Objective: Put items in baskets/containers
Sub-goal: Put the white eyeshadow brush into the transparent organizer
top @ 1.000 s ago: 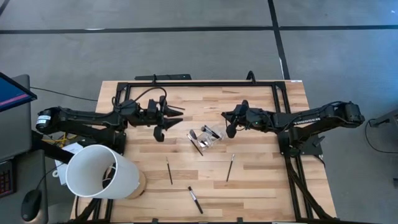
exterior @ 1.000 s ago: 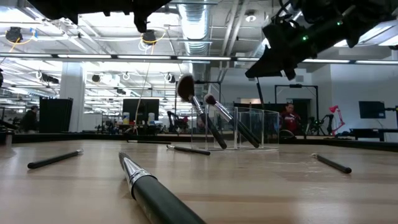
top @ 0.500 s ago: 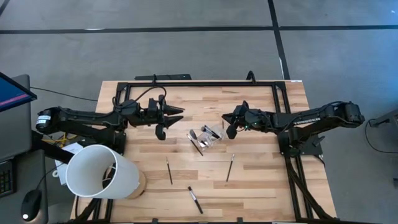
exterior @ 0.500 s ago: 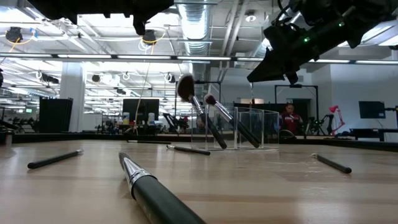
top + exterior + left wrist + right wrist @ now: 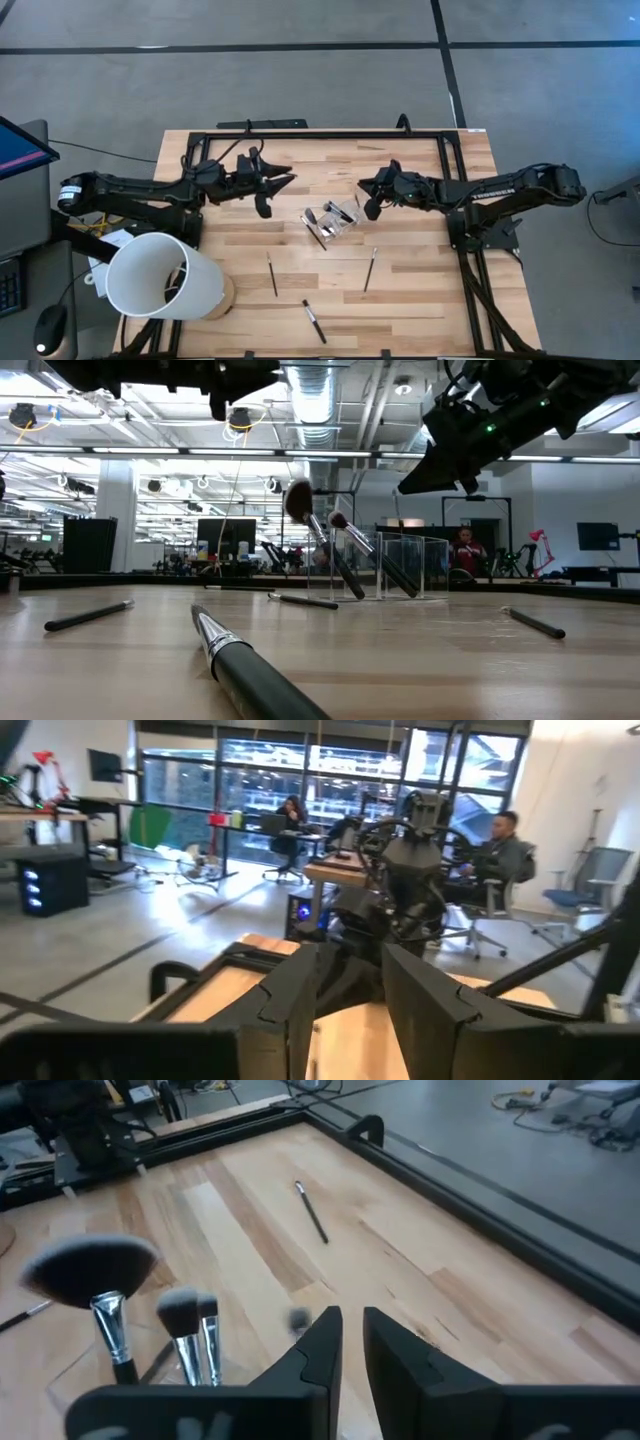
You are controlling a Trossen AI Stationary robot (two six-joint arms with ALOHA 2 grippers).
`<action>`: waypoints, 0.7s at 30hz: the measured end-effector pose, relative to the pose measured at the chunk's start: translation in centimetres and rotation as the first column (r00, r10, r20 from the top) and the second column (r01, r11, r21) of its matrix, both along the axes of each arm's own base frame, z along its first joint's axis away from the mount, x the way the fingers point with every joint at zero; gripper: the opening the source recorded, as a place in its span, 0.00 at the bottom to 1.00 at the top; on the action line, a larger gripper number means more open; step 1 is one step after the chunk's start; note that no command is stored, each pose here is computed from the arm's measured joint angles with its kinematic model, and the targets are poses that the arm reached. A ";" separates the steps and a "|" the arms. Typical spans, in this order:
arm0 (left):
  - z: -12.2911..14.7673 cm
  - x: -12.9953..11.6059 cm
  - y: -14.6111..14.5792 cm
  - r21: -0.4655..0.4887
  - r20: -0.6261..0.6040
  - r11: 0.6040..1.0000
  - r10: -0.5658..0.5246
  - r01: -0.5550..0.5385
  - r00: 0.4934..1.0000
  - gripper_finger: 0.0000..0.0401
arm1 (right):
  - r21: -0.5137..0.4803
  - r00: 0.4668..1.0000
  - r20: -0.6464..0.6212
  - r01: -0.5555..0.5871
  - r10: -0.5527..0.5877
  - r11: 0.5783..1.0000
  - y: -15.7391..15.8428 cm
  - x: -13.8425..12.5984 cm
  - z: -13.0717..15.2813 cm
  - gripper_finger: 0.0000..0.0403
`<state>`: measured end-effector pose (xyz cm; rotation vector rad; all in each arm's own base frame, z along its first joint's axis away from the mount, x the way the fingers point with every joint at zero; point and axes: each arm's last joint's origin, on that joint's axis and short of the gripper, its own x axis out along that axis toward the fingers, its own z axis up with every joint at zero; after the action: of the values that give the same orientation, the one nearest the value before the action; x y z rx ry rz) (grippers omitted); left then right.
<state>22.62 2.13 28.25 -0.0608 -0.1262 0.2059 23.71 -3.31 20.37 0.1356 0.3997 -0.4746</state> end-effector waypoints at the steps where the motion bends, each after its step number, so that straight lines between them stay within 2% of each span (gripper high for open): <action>1: 0.0 0.0 0.1 0.003 0.000 1.000 0.012 -0.012 1.000 0.29 | -0.008 1.000 -0.004 0.000 0.000 1.000 -0.1 0.0 0.0 0.10; 8: 0.0 -0.1 1.2 0.005 -0.001 0.998 0.070 -0.070 0.998 0.29 | -0.033 1.000 0.003 0.004 -0.004 0.999 -0.5 0.0 0.2 0.10; 15: -0.1 -0.1 1.3 -0.009 -0.013 0.997 0.074 -0.074 0.997 0.29 | -0.033 1.000 -0.004 -0.013 0.012 0.999 -0.1 0.0 0.1 0.10; 21: -0.6 -0.2 1.6 -0.096 -0.046 0.980 0.172 -0.175 0.984 0.29 | -0.052 0.997 -0.013 -0.071 0.070 0.996 1.0 0.2 0.1 0.10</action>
<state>22.42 3.71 27.64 -0.1461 -0.0839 0.3878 23.88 -2.35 20.50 0.0677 0.4010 -0.4161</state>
